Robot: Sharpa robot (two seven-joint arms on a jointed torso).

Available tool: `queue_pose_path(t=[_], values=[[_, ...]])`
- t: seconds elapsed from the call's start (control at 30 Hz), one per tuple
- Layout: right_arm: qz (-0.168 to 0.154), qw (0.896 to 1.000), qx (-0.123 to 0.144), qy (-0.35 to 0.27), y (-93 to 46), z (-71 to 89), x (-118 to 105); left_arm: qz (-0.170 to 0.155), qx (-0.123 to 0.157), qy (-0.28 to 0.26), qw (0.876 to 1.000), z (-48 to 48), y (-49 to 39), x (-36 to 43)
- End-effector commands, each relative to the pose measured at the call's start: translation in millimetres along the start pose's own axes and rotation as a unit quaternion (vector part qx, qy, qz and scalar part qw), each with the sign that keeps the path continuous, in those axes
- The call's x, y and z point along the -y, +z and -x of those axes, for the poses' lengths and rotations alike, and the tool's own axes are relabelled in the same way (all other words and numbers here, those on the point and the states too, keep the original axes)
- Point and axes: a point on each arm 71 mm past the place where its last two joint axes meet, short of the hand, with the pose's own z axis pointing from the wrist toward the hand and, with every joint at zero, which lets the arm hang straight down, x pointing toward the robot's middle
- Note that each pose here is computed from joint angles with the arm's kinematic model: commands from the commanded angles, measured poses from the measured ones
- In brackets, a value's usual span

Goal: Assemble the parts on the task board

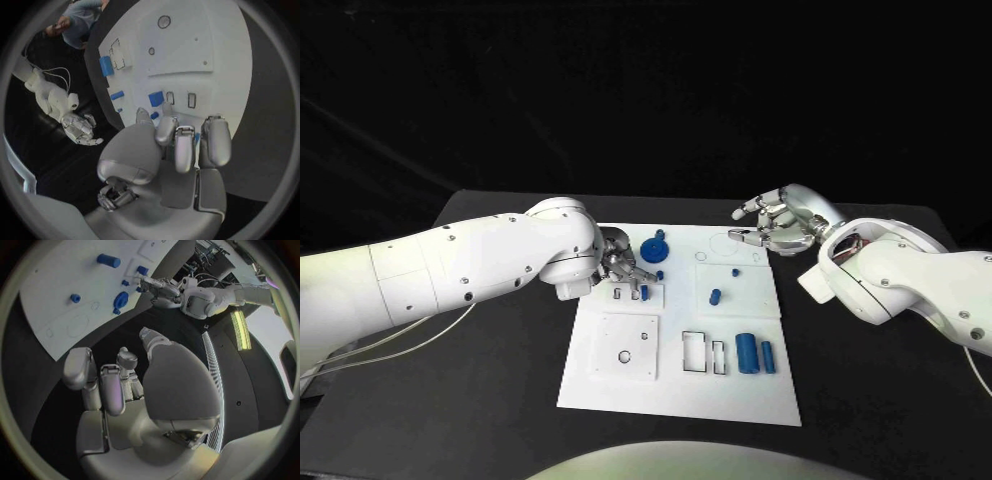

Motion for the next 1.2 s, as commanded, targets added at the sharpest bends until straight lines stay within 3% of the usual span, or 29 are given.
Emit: queue_pose_path(t=[0.03, 1.2], values=[[0.001, 1.000, -0.008, -0.003, 0.3, -1.6, -0.3, 0.000, -0.011, 0.013, 1.000, -1.4, 0.2, 2.2], [0.000, 1.000, -0.008, -0.007, 3.0, -3.9, 0.4, -0.006, -0.027, 0.021, 0.999, -5.2, 2.6, 6.2]])
